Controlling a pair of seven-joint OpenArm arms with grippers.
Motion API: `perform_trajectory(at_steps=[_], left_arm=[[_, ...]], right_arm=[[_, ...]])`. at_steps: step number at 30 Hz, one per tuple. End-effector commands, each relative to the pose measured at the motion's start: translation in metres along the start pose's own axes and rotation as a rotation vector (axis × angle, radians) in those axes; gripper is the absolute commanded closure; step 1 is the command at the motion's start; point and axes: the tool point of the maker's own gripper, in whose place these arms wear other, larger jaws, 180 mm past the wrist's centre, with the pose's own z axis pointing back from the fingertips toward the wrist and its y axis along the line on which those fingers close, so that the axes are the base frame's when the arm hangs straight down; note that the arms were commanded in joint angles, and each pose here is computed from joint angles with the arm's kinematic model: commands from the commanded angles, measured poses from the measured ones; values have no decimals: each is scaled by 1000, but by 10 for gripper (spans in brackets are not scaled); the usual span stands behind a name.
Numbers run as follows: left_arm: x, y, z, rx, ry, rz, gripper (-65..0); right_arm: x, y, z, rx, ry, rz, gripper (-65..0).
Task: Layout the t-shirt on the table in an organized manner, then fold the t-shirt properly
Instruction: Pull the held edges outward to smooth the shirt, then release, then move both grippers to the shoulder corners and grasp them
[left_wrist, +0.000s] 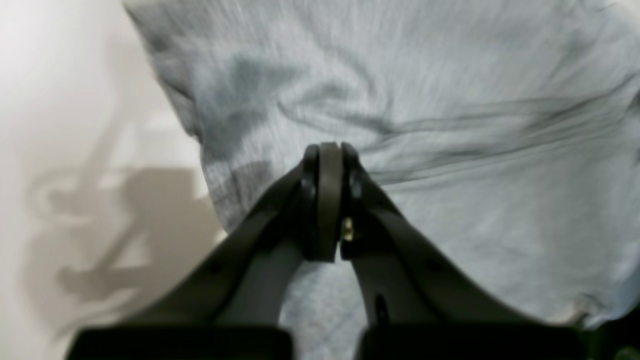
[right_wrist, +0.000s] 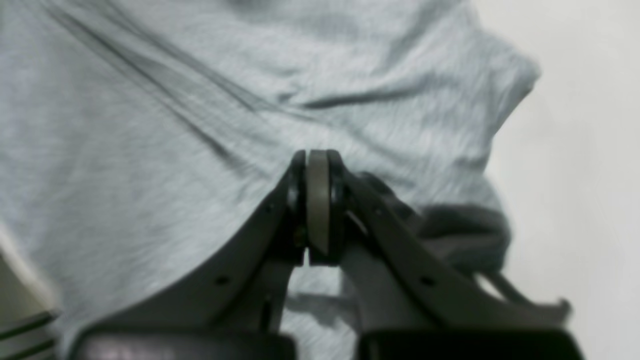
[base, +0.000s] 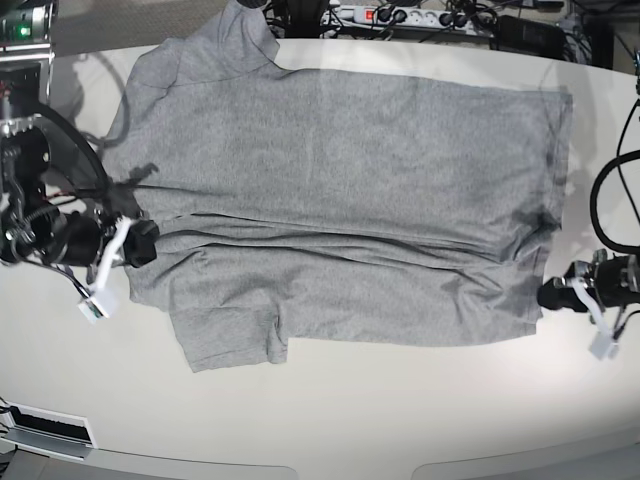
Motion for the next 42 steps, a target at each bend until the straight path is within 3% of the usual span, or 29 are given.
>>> perform_trajectory(at_steps=[1,6,10,17,18,21,23,25,26,35,42], left_arm=[[15,5,17,-4,-66,10,0],[-12,29,59,-11,-178,185,0],[-47,49,90,32,-248,309,0],[-131,63,115,124,-181,433,0],[-139,63,115,132,-176,441,0],[-163,59,115,136,-125,465,-6],[-178,57,115,147,-89,475,-167],[-187,56,116,152,-71,484,-323],[-190,55,115,151,-66,488,-356],[-197,52,109,151,-57,513,-358],[-198,45,101,124,-81,536,-358]], right_arm=[[13,-5,16,-3,-62,4,0],[-23,-2,53,28,-108,-151,0],[-62,2,68,50,-72,-256,0],[-132,23,71,56,62,-346,0],[-138,27,70,62,70,-358,-27],[-161,35,67,43,125,-373,-313],[-174,39,65,31,140,-388,-427],[-182,46,64,36,134,-412,-435],[-186,50,63,41,136,-422,-435],[-203,47,63,-29,158,-446,-434],[-197,81,42,59,87,-501,-433]])
